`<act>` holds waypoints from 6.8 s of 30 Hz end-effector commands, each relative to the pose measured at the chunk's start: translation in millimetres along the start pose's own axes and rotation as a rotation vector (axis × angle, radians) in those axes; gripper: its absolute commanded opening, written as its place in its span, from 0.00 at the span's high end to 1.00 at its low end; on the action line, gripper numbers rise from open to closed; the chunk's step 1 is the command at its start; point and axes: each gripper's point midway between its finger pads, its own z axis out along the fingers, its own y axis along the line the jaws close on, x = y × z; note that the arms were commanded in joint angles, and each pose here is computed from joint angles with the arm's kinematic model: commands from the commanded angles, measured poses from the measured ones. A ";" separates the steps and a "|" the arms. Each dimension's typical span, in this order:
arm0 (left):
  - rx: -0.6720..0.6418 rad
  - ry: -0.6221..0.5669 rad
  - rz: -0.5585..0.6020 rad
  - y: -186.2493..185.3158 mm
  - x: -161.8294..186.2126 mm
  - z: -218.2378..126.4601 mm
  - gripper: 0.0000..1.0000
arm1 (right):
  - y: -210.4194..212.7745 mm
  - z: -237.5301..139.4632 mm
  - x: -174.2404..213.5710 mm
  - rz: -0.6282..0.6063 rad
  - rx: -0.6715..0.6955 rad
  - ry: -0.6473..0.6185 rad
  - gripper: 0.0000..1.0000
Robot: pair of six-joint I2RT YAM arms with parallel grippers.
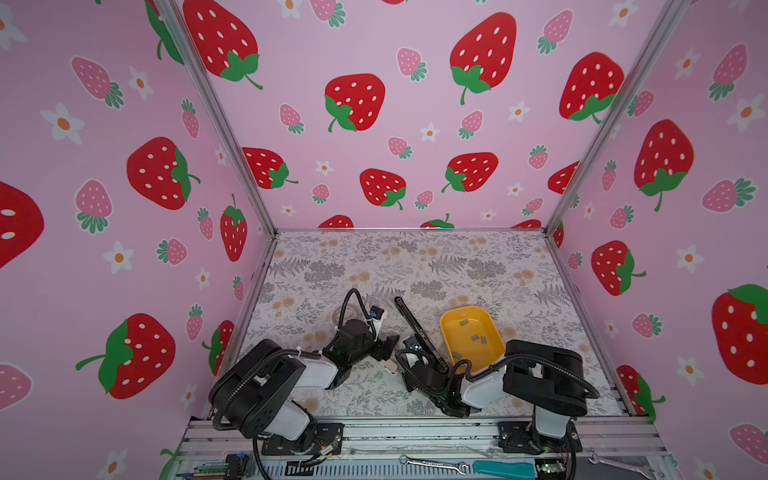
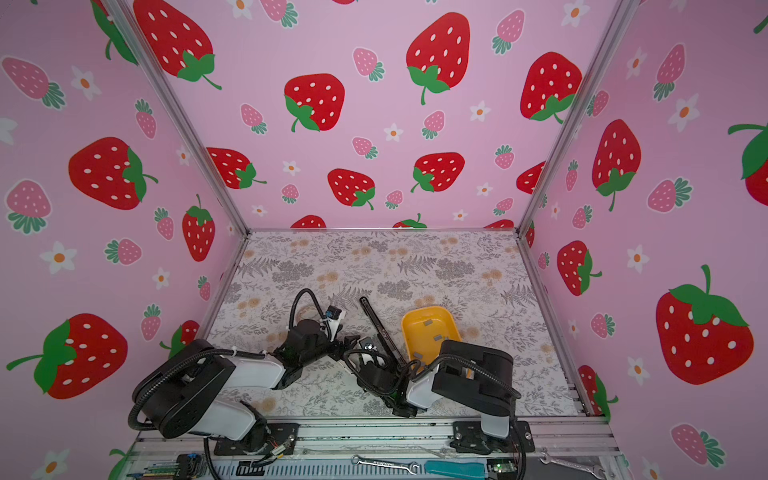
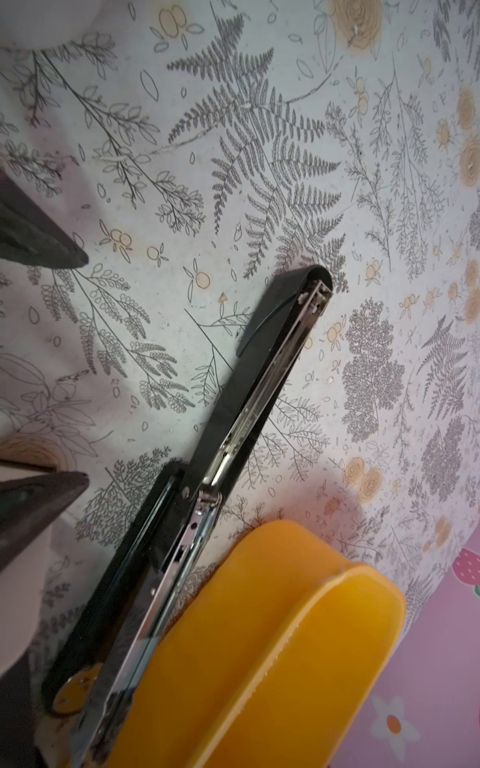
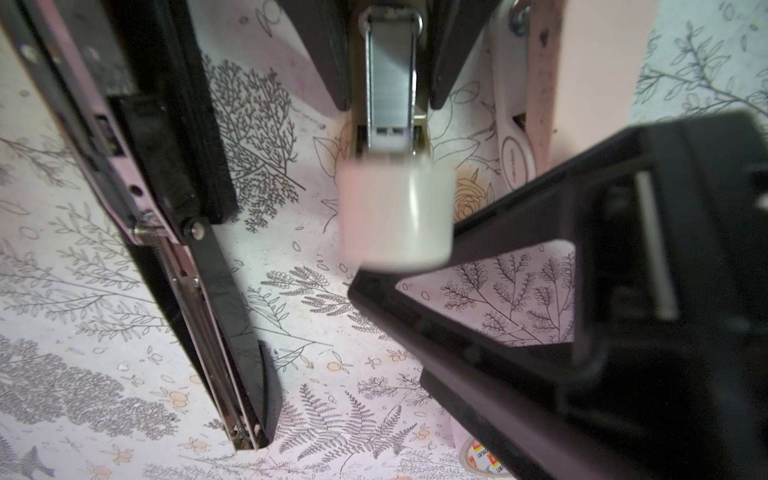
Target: Load the staples into the stapler
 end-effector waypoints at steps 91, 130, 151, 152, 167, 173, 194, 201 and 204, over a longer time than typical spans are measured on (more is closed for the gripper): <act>0.046 -0.033 0.213 -29.1 2.8 3.1 0.29 | -2.6 -14.4 -13.7 0.035 -0.043 0.042 0.72; 0.038 -0.029 0.245 -32.5 5.0 4.4 0.31 | -15.6 -15.6 -5.2 0.046 0.002 0.039 0.77; 0.028 -0.022 0.257 -33.5 6.3 4.0 0.31 | -32.5 -8.0 43.6 0.062 0.032 0.105 0.78; 0.028 -0.024 0.258 -33.8 5.3 3.8 0.31 | -33.3 -6.6 46.6 0.060 0.034 0.109 0.78; -0.103 -0.028 0.189 -17.8 -17.6 -10.0 0.30 | -21.6 -30.7 -29.2 0.039 0.025 -0.008 0.73; -0.138 -0.049 0.133 -14.7 -33.4 -27.1 0.28 | -38.3 -56.9 -55.2 0.080 0.070 -0.059 0.66; -0.243 -0.080 0.020 2.1 -47.1 -57.4 0.22 | -88.0 -52.5 -19.0 0.145 0.246 0.082 0.07; -0.265 -0.076 -0.008 5.8 -48.0 -57.1 0.21 | -83.5 -40.8 -14.6 0.114 0.245 0.114 0.13; -0.277 -0.065 -0.033 7.0 -50.1 -56.5 0.20 | -81.6 -36.6 -13.6 0.111 0.240 0.121 0.23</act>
